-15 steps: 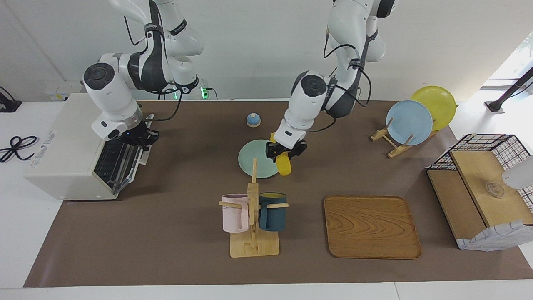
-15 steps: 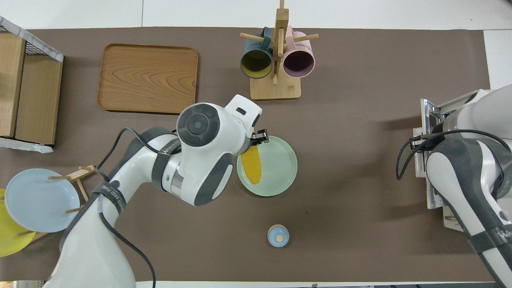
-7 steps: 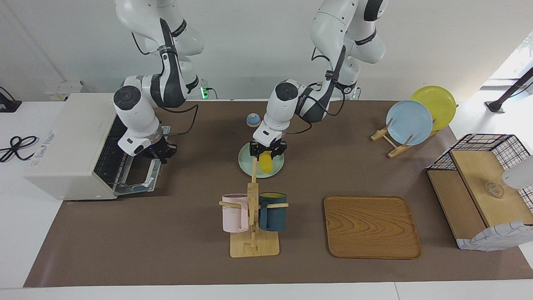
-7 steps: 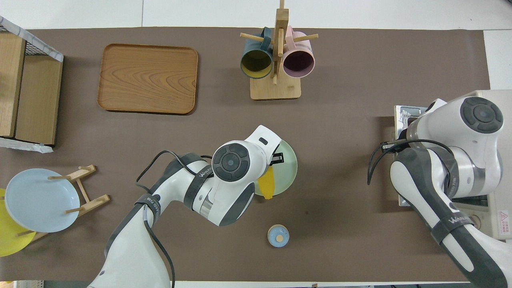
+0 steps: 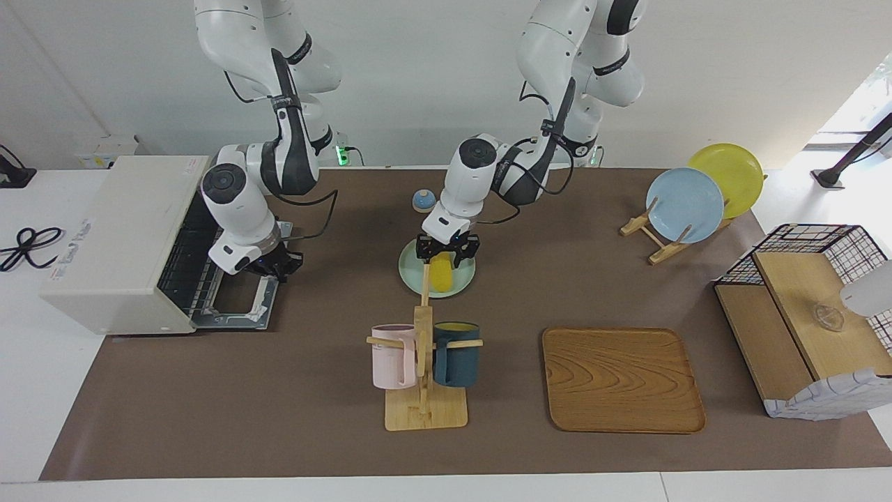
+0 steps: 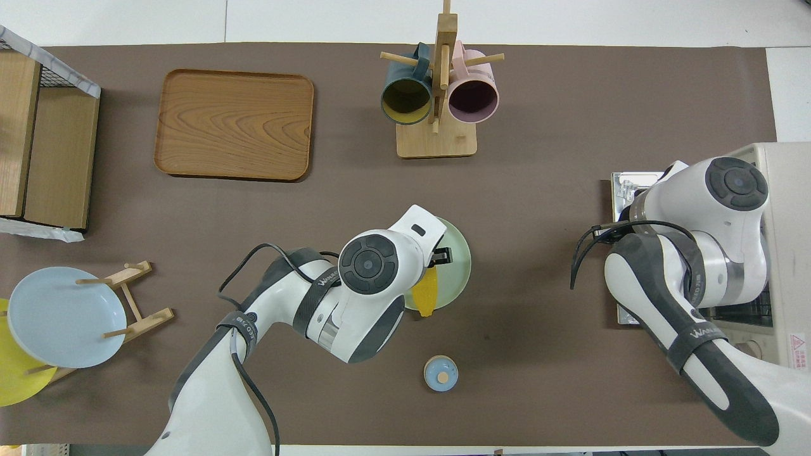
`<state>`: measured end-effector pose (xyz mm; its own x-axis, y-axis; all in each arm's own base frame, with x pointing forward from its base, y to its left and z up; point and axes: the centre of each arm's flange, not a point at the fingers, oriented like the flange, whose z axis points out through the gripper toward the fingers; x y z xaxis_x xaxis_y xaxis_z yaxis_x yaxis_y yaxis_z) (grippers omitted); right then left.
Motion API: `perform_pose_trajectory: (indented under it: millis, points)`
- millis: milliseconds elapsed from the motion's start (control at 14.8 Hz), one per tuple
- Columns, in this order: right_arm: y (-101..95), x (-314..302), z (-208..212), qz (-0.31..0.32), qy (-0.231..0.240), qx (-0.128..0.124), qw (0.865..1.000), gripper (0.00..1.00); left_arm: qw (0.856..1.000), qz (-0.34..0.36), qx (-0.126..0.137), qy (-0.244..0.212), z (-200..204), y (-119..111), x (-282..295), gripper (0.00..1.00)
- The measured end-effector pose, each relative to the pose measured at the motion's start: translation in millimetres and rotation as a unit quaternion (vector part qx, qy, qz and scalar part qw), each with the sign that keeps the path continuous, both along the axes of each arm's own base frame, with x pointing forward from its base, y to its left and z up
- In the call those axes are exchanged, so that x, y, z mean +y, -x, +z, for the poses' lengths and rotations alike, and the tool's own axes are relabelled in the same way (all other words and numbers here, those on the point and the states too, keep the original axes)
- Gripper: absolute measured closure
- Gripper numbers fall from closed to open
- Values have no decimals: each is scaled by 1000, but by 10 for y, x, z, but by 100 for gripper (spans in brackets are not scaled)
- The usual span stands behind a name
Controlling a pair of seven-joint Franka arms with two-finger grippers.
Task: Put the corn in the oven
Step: 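Release the corn on the plate while the right gripper opens the oven door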
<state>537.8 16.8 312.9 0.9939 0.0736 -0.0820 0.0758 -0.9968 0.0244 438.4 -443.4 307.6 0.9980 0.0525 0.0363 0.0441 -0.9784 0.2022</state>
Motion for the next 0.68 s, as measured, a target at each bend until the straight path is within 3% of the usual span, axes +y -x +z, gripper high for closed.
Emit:
perform_pose_trajectory:
  millis: [68, 136, 407, 678]
  points:
    - [-3, 13, 4, -7, 0, -1, 1000, 99, 1000, 4, 4, -3, 73, -32, 53, 0]
    - [-5, 56, 10, -9, 0, -2, 1000, 99, 1000, 12, 8, -4, 208, -118, 169, 0]
    - [-75, 510, 195, -8, -4, -6, 1000, 99, 999, 27, 20, -7, 1113, -804, 1225, 0]
    - [-95, 1244, 556, -68, -11, -10, 998, 85, 998, 9, 13, -53, 1806, -1371, 2455, 0]
